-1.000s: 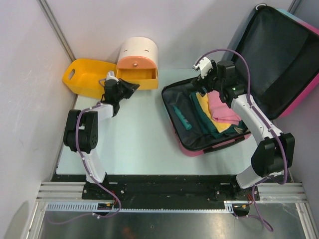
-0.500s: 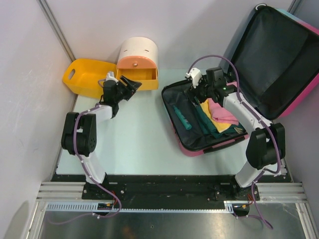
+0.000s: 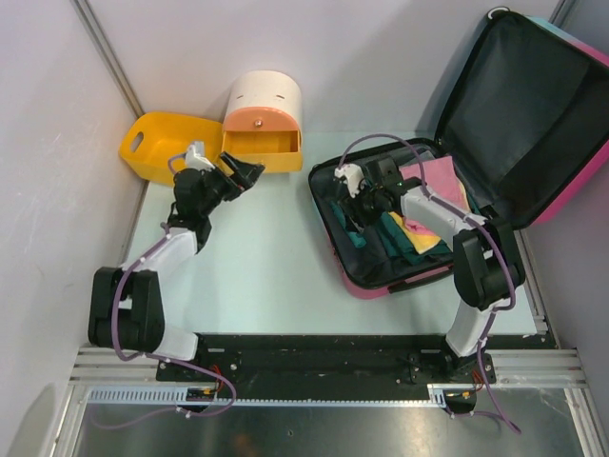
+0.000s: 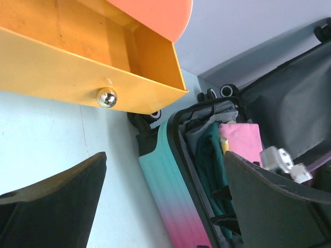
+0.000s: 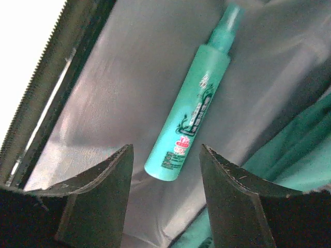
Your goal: Open, take out, and arrange the luggage
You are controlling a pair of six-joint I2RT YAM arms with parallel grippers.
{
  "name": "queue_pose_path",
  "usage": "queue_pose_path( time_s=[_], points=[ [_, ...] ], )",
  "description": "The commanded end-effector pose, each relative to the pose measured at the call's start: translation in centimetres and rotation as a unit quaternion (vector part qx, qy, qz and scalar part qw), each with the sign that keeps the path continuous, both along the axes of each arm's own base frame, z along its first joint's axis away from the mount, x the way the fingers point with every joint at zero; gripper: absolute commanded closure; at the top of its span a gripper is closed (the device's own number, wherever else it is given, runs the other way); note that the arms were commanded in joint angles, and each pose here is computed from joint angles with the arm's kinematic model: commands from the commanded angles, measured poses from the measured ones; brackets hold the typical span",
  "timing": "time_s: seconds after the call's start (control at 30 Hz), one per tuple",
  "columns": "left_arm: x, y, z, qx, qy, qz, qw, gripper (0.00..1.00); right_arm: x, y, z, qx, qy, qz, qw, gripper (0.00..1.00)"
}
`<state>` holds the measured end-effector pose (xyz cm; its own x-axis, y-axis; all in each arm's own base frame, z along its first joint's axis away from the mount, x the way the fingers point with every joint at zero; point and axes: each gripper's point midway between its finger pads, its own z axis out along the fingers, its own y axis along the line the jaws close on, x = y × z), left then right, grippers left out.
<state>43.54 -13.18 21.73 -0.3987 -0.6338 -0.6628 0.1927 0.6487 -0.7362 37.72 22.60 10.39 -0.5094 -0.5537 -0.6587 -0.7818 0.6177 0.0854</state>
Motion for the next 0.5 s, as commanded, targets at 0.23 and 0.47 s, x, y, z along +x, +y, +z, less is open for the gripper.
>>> queue_pose_path(
  time_s=[0.23, 0.47],
  points=[
    [-0.4, 4.5, 4.8, 0.051, -0.083, 0.032, 0.995, 0.00, -1.7, -0.7, -5.3, -0.030, 0.018, -0.030, 0.999, 0.46],
    [-0.5, 5.6, 5.6, 0.058, -0.085, 0.040, 0.994, 0.00, -1.6, -0.9, -7.6, -0.044, 0.012, -0.041, 0.998, 0.43]
  ],
)
